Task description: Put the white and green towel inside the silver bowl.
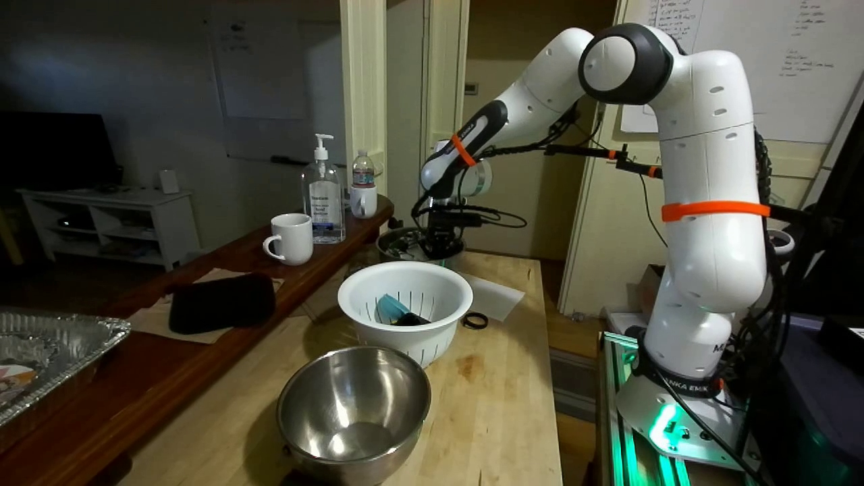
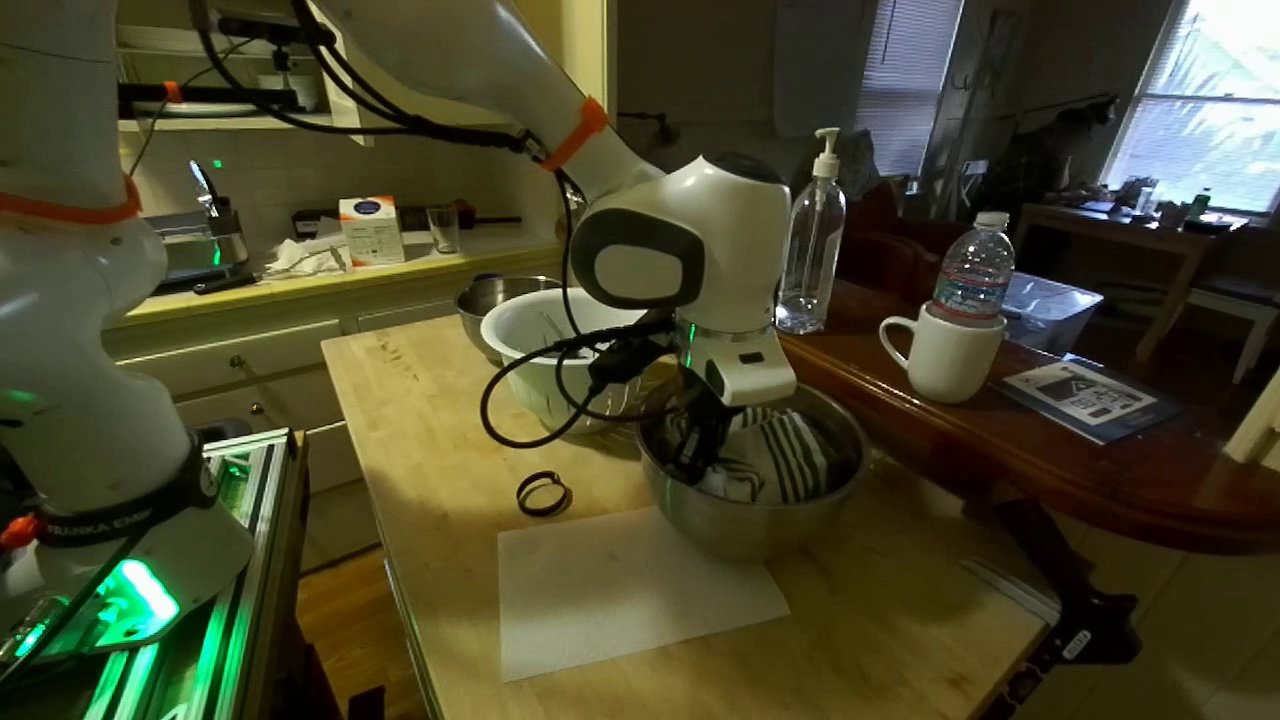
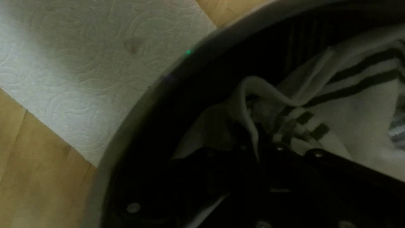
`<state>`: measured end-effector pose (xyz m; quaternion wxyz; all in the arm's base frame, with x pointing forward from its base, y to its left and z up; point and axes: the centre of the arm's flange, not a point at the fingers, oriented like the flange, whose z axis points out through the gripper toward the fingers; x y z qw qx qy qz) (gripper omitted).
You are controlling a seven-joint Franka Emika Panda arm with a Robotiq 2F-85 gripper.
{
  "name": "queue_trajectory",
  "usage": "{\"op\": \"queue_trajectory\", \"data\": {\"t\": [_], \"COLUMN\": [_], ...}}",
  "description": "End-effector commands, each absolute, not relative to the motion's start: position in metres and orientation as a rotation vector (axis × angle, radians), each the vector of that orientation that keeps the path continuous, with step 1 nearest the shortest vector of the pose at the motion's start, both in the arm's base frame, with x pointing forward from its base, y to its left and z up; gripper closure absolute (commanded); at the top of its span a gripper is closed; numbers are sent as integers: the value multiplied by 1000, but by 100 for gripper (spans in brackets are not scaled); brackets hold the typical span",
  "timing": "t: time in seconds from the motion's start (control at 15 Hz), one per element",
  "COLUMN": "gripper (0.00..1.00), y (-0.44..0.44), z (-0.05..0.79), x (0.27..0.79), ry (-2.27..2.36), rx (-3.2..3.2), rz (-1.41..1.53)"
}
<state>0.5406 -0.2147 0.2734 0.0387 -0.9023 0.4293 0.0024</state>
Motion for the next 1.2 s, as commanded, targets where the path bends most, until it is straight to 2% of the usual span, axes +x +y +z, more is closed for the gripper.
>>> {"op": "queue_trajectory", "data": {"t": [0.0,0.07,0.13,0.2,0.4,0.8,1.07,1.13], "gripper": [98,98,68,67,47,1,0,0], "y": [-207,-209,-212,-217,-238,-273,-289,-279], "z": [255,258,263,273,320,429,470,462], "x": [554,556,558,561,564,549,522,529], "ry": [1275,1285,1292,1300,1308,1121,800,932], "rx": [-2786,-2788,-2790,-2787,-2771,-2788,-2939,-2880], "rz": [45,63,57,61,86,283,297,289]}}
